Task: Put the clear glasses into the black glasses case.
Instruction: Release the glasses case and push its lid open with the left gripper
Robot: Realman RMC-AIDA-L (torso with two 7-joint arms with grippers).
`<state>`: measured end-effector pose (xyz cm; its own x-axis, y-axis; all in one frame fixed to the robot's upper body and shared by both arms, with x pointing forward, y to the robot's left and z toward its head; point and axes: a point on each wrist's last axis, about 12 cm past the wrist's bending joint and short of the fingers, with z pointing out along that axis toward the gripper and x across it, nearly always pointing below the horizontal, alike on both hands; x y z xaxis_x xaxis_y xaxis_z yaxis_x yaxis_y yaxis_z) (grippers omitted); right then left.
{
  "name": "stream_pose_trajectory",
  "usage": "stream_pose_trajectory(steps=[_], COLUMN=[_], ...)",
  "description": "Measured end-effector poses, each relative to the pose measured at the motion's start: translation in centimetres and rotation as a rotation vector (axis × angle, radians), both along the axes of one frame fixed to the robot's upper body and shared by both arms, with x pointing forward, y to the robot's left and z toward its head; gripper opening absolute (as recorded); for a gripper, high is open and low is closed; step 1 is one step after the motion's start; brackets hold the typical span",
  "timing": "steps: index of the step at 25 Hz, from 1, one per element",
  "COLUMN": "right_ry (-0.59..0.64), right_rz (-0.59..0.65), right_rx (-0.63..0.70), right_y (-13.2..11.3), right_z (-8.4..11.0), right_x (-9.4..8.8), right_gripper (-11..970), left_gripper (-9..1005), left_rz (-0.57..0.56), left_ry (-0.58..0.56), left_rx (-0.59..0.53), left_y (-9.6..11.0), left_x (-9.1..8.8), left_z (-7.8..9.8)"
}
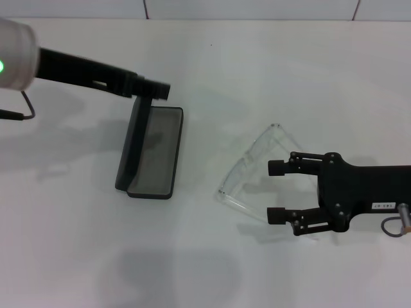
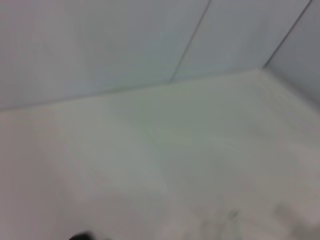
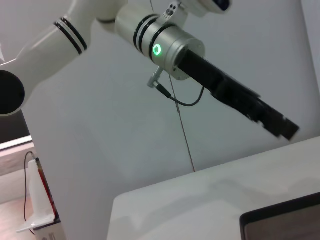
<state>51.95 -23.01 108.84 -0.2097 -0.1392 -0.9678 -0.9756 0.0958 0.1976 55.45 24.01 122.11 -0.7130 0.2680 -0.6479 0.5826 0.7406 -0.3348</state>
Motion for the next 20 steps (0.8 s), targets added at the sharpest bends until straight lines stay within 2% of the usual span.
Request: stream_pose_trajectory(steps=[4,7,14,20], right_ry=[0.004,0.004,0.028,0.047], right_rz=[0.002,-0.001,-0.038,-0.046], right_rx=[0.002,0.006,0.002,0.0], right_y=[0.1,0.1,-0.1,0.0], right_z=[0.0,0.0,-0.2,-0.2], right_x=[0.1,0.1,0.2,0.4], right_gripper=[842,841,841,840], left_gripper=[581,581,583,585], left_rz=[0.046,0.066,0.045,0.031], left_ry=[0.035,0.041,0.048,0.08], left_rx=[0.187,0.263,0.331,0.363], left_y=[-2.2,-3.2,-4.9,-5.5], left_x=[1.0,1.3,1.4,1.8], left_z=[-0.2,-0.3,-0.6,-1.5])
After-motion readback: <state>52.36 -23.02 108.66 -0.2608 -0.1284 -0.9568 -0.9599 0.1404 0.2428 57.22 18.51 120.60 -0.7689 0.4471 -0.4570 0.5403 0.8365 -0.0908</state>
